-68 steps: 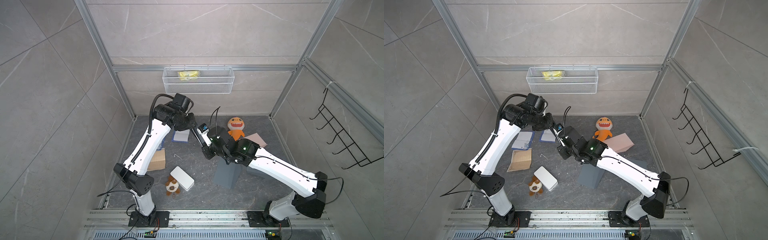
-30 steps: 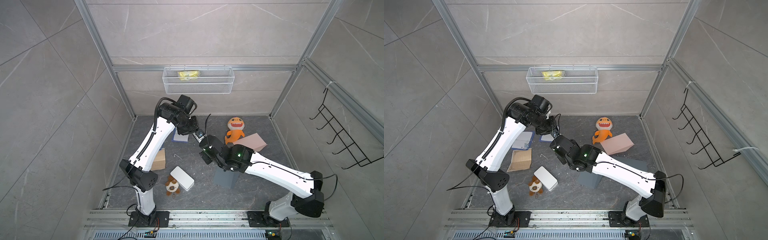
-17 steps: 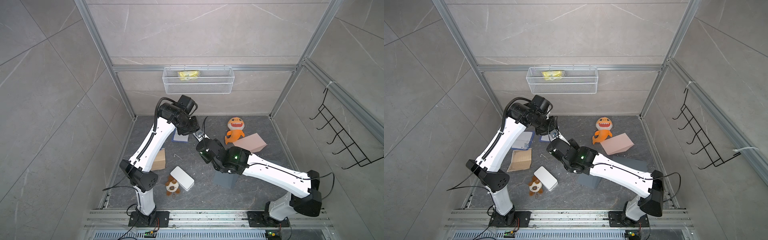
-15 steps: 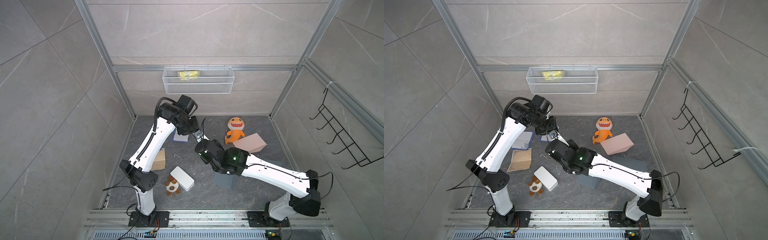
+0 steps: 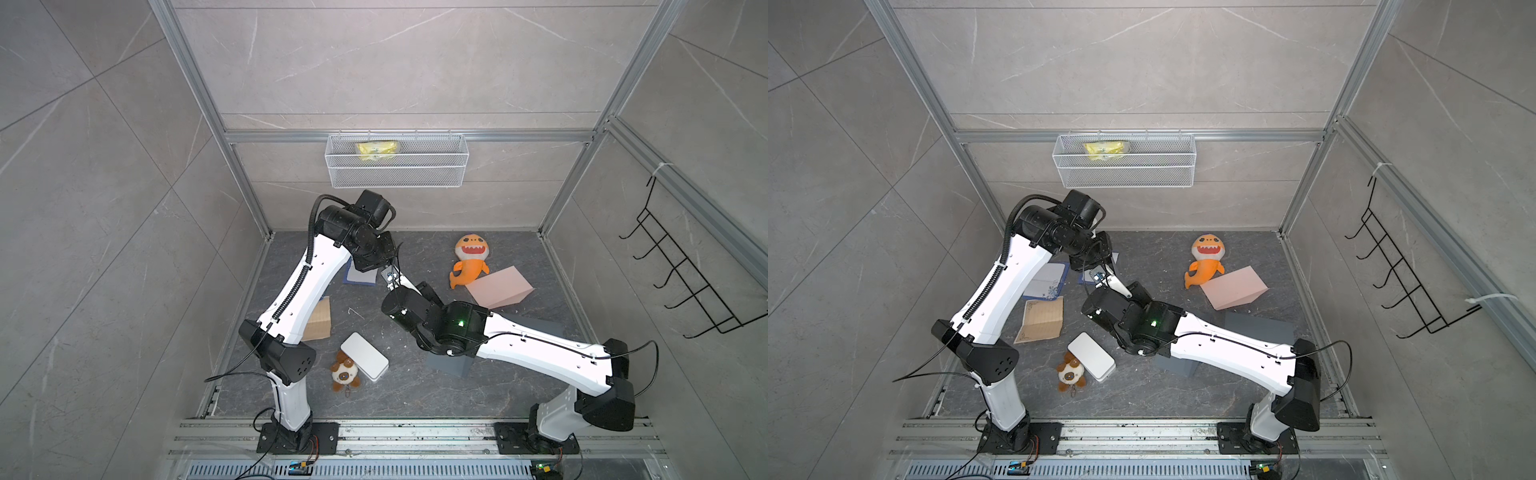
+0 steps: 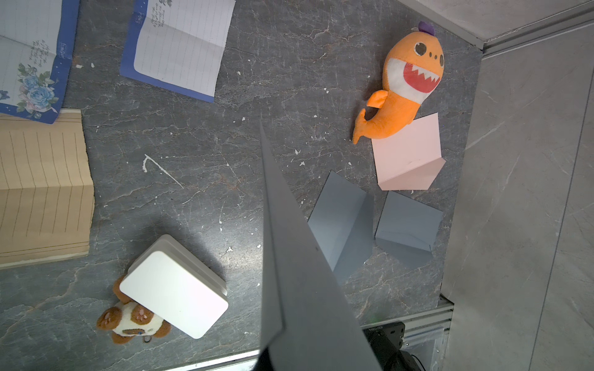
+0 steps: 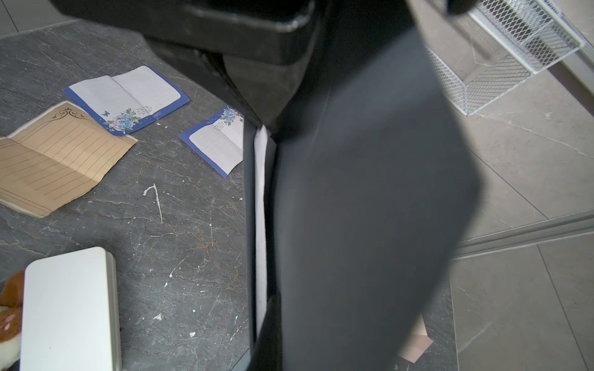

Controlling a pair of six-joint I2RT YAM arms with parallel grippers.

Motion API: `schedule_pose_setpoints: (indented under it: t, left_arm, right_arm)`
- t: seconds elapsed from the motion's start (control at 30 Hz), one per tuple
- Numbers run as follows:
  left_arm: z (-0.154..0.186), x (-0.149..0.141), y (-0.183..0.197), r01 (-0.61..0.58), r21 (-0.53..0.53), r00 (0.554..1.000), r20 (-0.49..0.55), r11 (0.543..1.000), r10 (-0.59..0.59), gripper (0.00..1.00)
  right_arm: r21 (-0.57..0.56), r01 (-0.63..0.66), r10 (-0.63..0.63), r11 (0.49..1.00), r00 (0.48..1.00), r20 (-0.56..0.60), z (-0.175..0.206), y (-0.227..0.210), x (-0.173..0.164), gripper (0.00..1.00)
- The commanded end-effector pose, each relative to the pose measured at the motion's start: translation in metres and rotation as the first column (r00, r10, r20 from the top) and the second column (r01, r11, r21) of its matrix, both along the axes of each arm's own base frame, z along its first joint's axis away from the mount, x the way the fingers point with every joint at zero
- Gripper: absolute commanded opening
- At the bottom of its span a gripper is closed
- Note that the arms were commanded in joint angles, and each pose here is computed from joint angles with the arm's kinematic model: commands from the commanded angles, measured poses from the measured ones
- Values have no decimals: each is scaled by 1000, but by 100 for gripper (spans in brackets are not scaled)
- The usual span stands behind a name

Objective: Take the letter paper out of the envelope
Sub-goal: Take out the letter paper from the envelope.

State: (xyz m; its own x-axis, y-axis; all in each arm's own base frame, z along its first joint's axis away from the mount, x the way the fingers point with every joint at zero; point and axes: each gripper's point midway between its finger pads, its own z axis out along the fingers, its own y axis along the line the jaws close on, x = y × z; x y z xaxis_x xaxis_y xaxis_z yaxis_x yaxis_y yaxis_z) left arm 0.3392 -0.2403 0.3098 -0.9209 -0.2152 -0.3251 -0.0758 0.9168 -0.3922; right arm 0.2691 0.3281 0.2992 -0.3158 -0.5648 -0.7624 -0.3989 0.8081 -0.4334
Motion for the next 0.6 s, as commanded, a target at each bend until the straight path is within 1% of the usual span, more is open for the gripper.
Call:
schedule_pose_setpoints:
  t: [0.0,0.1,0.27,0.37,0.5,0.57]
  left_arm:
    - [3,5,10,-30,28,999,20,999,30,0]
    - [12,7,9,-35,13,998,46,999,35,0]
    - [34,10,5,-37,-38,994,101,999,40,0]
    - [43,12,2,-31,-69,991,127,997,40,0]
    - [46,12,-1,-21,-85,991,129,996,32,0]
    - [46,12,-2,-20,-88,992,125,996,31,0]
  right_arm:
    - [119,23,-29,993,998,56,27,6,4,0]
    - [131,-1,-1,991,1000,15,19,8,3,0]
    - [160,-47,64,986,993,-104,0,14,-3,0]
    - [202,-60,100,978,976,-196,-13,15,-3,0]
    - [253,-90,158,963,953,-260,-17,19,-7,0]
    - [284,-84,169,955,942,-290,-19,19,-6,0]
